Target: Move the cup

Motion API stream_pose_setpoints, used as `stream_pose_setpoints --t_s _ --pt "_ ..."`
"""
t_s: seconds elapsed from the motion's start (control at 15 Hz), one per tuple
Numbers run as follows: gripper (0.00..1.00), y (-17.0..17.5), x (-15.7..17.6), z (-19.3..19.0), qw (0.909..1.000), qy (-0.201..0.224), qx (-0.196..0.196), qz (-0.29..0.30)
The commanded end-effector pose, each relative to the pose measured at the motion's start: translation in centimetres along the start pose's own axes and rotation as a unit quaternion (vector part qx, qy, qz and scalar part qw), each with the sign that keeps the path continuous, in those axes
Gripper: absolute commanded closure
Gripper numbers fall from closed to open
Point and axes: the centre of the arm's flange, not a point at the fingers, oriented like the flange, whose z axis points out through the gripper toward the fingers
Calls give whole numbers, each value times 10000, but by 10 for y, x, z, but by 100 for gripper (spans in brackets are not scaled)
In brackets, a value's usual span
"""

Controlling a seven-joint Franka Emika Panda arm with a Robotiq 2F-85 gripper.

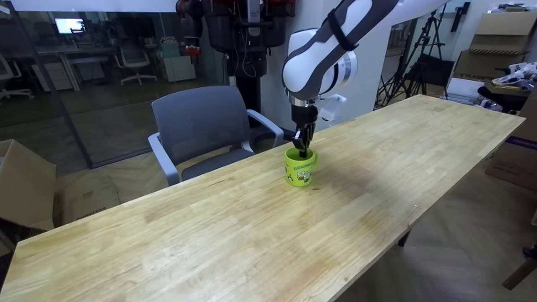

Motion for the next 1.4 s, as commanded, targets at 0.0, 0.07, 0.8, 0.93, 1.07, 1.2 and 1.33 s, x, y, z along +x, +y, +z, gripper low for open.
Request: stream_pose_setpoints --t_s 0.0,0.07,0.8,0.93,1.07,1.2,1.33 --pt "97 -1 -2 -4 10000 2 12 18" --pt "97 -2 -3 -4 10000 -32 32 -13" --pt "97 -56 -96 -6 9966 -802 158 -74" --pt "97 -60 -112 -3 9969 -775 117 77" --pt "97 -64 -122 -4 9969 -765 81 174" --pt "97 -66 -131 -6 9967 -767 65 253" --pt "97 -67 -138 -8 9965 -769 65 326"
